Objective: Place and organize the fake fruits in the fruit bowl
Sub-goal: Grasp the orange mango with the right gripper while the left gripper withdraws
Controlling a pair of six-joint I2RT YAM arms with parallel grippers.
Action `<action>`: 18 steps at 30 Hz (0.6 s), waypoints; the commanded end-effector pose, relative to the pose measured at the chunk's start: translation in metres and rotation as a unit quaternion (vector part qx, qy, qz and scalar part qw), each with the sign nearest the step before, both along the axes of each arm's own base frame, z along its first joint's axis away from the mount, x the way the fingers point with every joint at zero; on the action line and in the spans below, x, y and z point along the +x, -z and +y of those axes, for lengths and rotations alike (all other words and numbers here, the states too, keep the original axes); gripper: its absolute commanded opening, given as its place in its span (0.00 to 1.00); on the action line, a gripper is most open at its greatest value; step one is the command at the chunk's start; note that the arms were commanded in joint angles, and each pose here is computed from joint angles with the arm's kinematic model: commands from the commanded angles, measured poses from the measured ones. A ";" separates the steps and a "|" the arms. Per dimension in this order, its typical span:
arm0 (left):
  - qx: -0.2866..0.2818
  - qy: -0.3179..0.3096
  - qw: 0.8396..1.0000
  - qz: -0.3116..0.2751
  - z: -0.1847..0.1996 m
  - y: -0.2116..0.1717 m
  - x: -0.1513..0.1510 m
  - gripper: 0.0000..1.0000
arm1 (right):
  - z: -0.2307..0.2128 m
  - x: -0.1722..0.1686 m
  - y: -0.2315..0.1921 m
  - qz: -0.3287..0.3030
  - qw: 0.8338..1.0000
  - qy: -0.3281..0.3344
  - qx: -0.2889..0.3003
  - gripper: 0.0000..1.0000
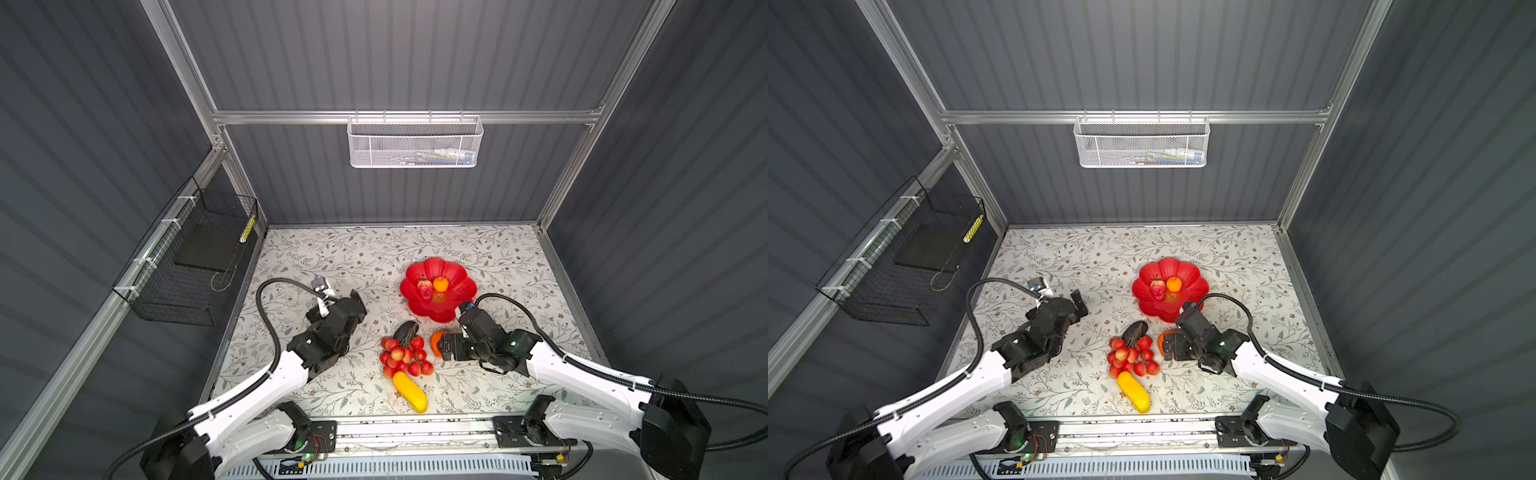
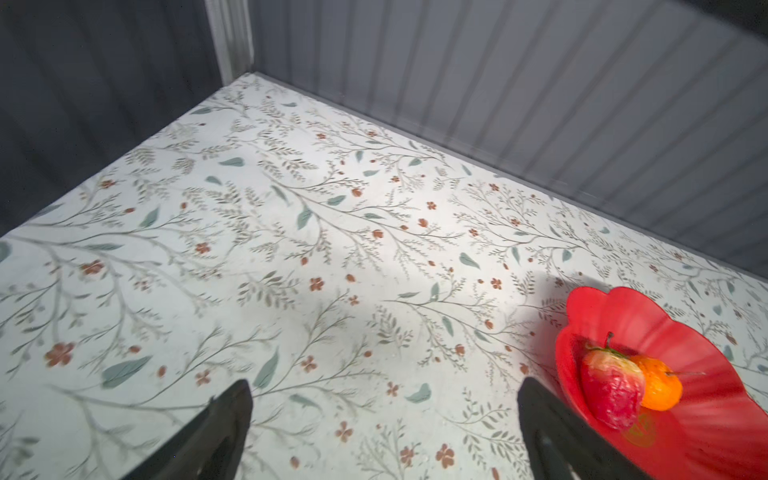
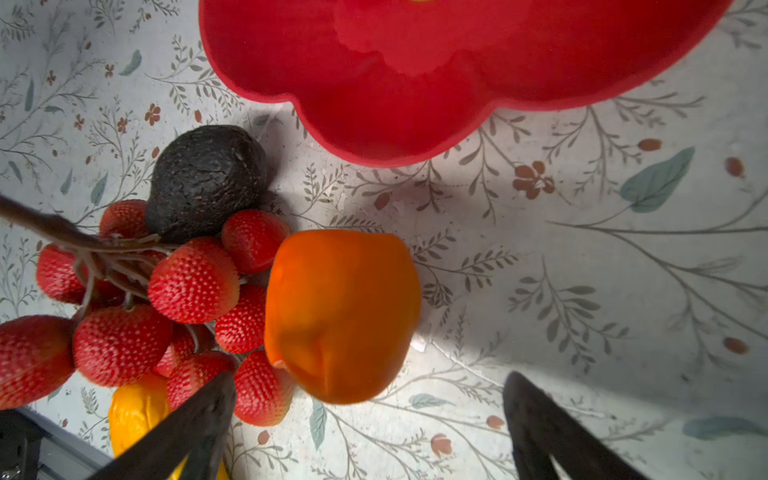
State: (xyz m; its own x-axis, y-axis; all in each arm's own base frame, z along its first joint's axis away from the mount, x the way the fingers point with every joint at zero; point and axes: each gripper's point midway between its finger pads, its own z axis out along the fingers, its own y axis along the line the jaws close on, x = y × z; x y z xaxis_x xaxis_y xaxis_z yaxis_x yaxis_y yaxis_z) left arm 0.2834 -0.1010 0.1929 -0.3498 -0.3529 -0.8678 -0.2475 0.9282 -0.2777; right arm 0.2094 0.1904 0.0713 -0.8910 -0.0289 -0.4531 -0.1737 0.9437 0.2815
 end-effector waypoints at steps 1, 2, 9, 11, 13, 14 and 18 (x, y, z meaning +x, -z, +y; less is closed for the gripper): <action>-0.023 -0.068 0.997 -0.004 0.033 0.006 -0.019 1.00 | 0.010 0.010 0.001 -0.002 1.000 -0.005 -0.005 0.99; -0.031 -0.072 0.997 -0.005 0.035 0.007 -0.022 1.00 | 0.012 0.011 0.004 0.003 1.000 -0.007 -0.008 0.99; -0.037 -0.074 0.997 -0.006 0.040 0.011 -0.026 1.00 | 0.025 0.019 0.017 0.020 0.999 -0.024 -0.023 0.96; -0.035 -0.074 0.997 -0.004 0.039 0.009 -0.025 1.00 | 0.025 0.022 0.019 0.019 0.999 -0.023 -0.030 0.93; -0.035 -0.072 0.997 -0.002 0.036 0.009 -0.023 1.00 | 0.025 0.024 0.021 0.016 0.999 -0.024 -0.035 0.87; -0.032 -0.070 0.997 -0.001 0.034 0.010 -0.022 1.00 | 0.025 0.025 0.023 0.016 0.999 -0.024 -0.036 0.83; -0.031 -0.065 0.997 0.002 0.029 0.010 -0.018 1.00 | 0.020 0.023 0.024 0.018 0.999 -0.020 -0.044 0.64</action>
